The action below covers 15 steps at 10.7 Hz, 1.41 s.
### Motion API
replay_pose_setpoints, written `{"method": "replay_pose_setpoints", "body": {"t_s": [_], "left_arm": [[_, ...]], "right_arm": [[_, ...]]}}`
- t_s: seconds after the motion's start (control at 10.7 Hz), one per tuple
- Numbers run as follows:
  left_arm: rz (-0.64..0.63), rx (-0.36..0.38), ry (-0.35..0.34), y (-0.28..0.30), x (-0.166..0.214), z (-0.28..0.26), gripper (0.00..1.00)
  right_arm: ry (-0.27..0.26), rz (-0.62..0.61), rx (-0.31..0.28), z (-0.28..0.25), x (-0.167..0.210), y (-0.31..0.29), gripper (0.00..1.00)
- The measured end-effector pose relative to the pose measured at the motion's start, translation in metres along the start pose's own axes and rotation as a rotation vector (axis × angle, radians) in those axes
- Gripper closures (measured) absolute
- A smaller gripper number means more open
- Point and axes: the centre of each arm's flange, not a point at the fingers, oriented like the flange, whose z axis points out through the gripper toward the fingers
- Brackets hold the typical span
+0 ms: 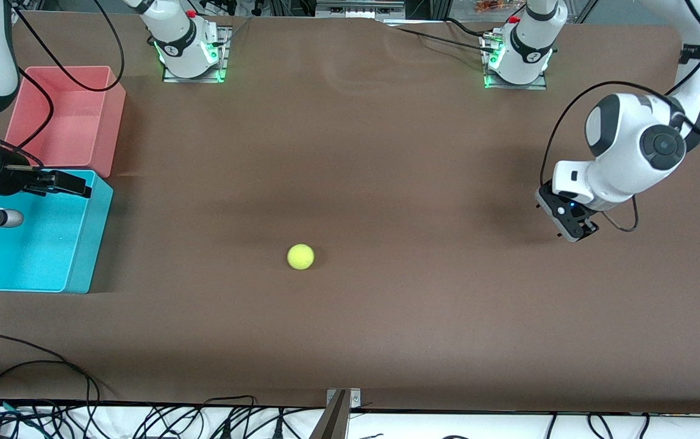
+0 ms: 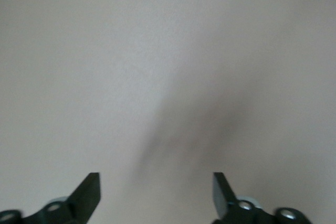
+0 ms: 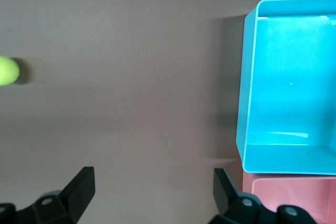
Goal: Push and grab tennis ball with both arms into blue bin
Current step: 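Reach the right gripper to the tennis ball while the left gripper withdraws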
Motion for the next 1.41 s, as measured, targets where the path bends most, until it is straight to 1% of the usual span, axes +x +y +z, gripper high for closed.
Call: {"method": "replay_pose_setpoints", "body": {"t_s": [0.09,0.19,0.38,0.47,0.56,0.66,0.75,0.94,1.03,1.12,1.22,1.41], "left_arm": [[-0.018,0.011,0.003,0.002,-0.011,-0.010,0.00],[-0.029,0.029,0.011,0.003,-0.019,-0.023,0.00],[-0.034,0.065,0.030,0.007,-0.025,-0.046,0.00],[-0.034,0.080,0.039,0.008,-0.025,-0.055,0.00],[-0.034,0.099,0.050,0.009,-0.025,-0.066,0.00],[-0.037,0.119,0.061,0.010,-0.026,-0.078,0.00],[-0.066,0.136,0.073,0.012,-0.026,-0.089,0.00],[-0.149,0.159,0.096,0.015,-0.028,-0.108,0.00],[-0.164,0.168,0.103,0.017,-0.028,-0.114,0.00],[-0.183,0.174,0.109,0.018,-0.029,-0.118,0.00],[-0.216,0.178,0.116,0.019,-0.030,-0.123,0.00],[-0.295,0.174,0.121,0.023,-0.032,-0.132,0.00]], "right_arm": [[-0.003,-0.034,0.000,0.003,0.002,-0.001,0.00],[-0.002,-0.075,0.022,0.007,0.004,-0.003,0.00],[-0.006,-0.148,0.070,0.014,0.008,-0.008,0.00],[-0.009,-0.190,0.118,0.020,0.010,-0.011,0.00],[-0.015,-0.229,0.149,0.027,0.013,-0.014,0.00],[-0.027,-0.284,0.163,0.039,0.017,-0.015,0.00],[-0.032,-0.361,0.170,0.052,0.023,-0.014,0.00],[-0.005,-0.491,0.165,0.079,0.040,-0.011,0.00],[0.012,-0.547,0.143,0.091,0.049,-0.009,0.00],[0.041,-0.616,0.094,0.103,0.060,-0.007,0.00],[0.081,-0.687,0.051,0.114,0.071,-0.005,0.00],[0.158,-0.772,-0.010,0.145,0.096,0.005,0.00]]}}
